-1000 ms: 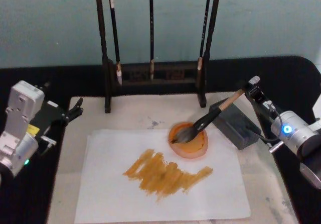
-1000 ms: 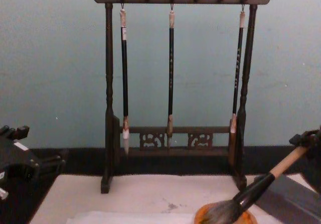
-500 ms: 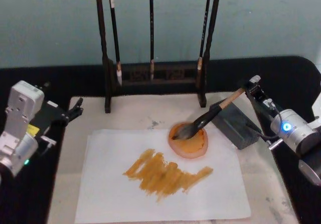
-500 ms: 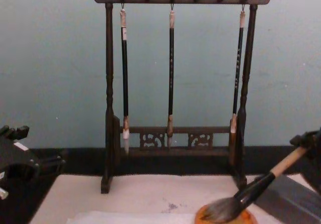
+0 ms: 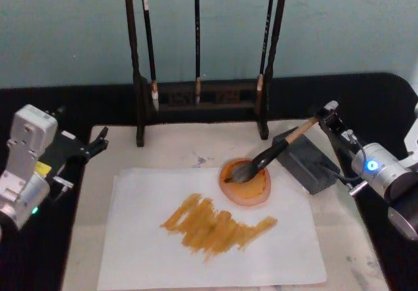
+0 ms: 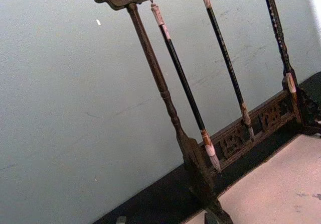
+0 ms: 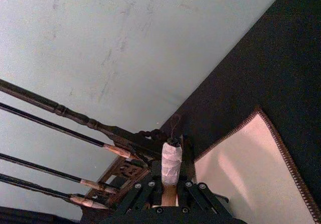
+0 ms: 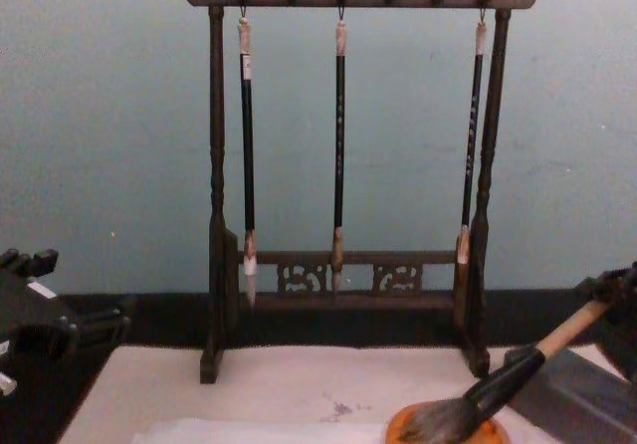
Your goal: Pick up the brush from the inkstone, write on the paper, then place the brush back to its original position.
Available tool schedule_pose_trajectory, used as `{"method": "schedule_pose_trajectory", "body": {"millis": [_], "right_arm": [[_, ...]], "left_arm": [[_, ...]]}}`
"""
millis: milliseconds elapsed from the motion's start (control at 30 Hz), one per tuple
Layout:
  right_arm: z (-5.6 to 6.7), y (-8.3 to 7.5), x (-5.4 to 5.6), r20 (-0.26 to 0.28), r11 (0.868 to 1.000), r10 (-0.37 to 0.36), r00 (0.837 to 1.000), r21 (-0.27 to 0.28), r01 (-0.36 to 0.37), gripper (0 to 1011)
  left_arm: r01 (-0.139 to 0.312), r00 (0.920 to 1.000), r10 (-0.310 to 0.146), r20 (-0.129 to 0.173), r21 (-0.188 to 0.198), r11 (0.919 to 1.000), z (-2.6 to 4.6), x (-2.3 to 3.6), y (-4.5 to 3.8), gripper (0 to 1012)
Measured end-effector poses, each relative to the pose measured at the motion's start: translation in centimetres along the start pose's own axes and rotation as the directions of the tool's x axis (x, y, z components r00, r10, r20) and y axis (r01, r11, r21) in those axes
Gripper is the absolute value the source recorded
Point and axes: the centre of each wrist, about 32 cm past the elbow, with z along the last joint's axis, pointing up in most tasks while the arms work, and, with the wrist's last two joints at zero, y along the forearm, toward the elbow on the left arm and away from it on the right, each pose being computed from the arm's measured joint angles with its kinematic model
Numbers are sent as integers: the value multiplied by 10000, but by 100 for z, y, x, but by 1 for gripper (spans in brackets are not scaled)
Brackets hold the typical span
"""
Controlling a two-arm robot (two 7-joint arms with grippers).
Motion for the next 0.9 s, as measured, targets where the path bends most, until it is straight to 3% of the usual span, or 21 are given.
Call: {"method": "schedule_pose_trajectory", "body": {"millis": [700, 767, 900], "right_arm": [[-4, 3, 8, -8, 10000, -11, 10000, -15, 11, 160], [-5, 2, 8, -6, 10000, -14, 10000, -16, 14, 175], [-6, 2, 8, -6, 10000, -18, 10000, -22, 18, 306]], "left_arm": [[1, 10000, -1, 0, 0, 10000, 0, 0, 0, 1010], [0, 10000, 0, 0, 0, 10000, 0, 0, 0, 1010], [0, 10000, 0, 0, 0, 10000, 0, 0, 0, 1010]]}}
